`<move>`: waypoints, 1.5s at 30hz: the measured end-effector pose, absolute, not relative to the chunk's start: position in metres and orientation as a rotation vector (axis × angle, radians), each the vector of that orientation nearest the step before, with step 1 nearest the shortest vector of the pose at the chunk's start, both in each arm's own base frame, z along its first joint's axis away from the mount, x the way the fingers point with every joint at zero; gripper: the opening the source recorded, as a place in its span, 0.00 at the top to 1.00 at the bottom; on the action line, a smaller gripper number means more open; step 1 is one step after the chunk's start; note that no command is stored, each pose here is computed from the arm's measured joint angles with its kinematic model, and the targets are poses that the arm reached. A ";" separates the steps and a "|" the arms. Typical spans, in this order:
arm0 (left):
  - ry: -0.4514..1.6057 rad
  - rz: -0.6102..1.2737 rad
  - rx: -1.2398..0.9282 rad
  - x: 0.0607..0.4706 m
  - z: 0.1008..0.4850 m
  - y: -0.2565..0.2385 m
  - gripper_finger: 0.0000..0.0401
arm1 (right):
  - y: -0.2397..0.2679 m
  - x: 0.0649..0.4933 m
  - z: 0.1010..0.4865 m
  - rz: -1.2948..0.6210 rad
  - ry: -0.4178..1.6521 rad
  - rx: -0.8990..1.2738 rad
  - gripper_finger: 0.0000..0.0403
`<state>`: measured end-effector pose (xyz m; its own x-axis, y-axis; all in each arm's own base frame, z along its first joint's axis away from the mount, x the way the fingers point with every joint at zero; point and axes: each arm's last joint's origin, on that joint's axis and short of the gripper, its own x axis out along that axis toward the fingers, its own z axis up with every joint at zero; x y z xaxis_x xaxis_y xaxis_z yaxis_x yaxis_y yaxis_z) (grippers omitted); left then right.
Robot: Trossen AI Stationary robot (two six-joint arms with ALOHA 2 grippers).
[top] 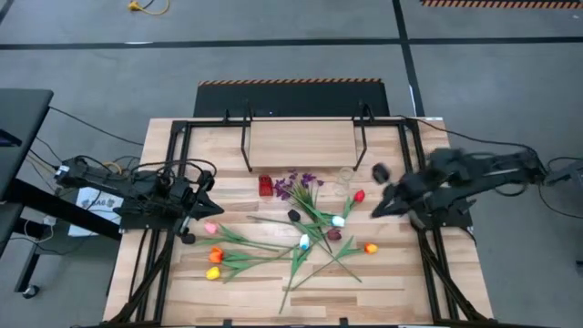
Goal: Pick and place flowers into a vace then onto a shelf
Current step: Put the yellow flower into the transparent vase
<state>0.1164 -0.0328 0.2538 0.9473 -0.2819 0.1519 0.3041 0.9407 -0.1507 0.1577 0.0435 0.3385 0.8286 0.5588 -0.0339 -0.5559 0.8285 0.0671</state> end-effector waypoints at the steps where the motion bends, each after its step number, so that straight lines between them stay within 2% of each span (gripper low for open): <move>1: -0.137 -0.308 -0.163 0.116 0.254 -0.034 1.00 | 0.049 0.167 0.333 0.585 0.087 0.056 1.00; 8: -0.182 -0.343 -0.094 0.115 0.258 -0.038 1.00 | 0.085 0.211 0.296 0.594 0.248 0.047 1.00; 14: -0.182 -0.347 -0.095 0.115 0.258 -0.039 1.00 | 0.099 0.225 0.277 0.447 0.340 0.071 1.00; 18: -0.182 -0.346 -0.095 0.115 0.258 -0.039 1.00 | 0.102 0.229 0.264 0.379 0.430 0.121 0.95; 24: -0.137 -0.343 -0.071 0.115 0.254 -0.039 1.00 | 0.106 0.231 0.250 0.374 0.547 0.178 0.83; 30: -0.132 -0.342 -0.070 0.116 0.253 -0.039 1.00 | 0.103 0.218 0.229 0.297 0.814 0.213 0.75; 36: -0.148 -0.329 -0.065 0.116 0.254 -0.039 1.00 | 0.105 0.202 0.217 0.244 1.023 0.243 0.74; 45: -0.152 -0.304 -0.035 0.116 0.254 -0.038 1.00 | 0.117 0.198 0.207 0.188 1.094 0.297 0.75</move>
<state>0.1162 -0.0379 0.2544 0.9427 -0.2958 0.1544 0.3010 0.9536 -0.0109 0.1984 0.1172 0.2067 0.4487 0.2946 -0.8437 -0.0039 0.9447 0.3278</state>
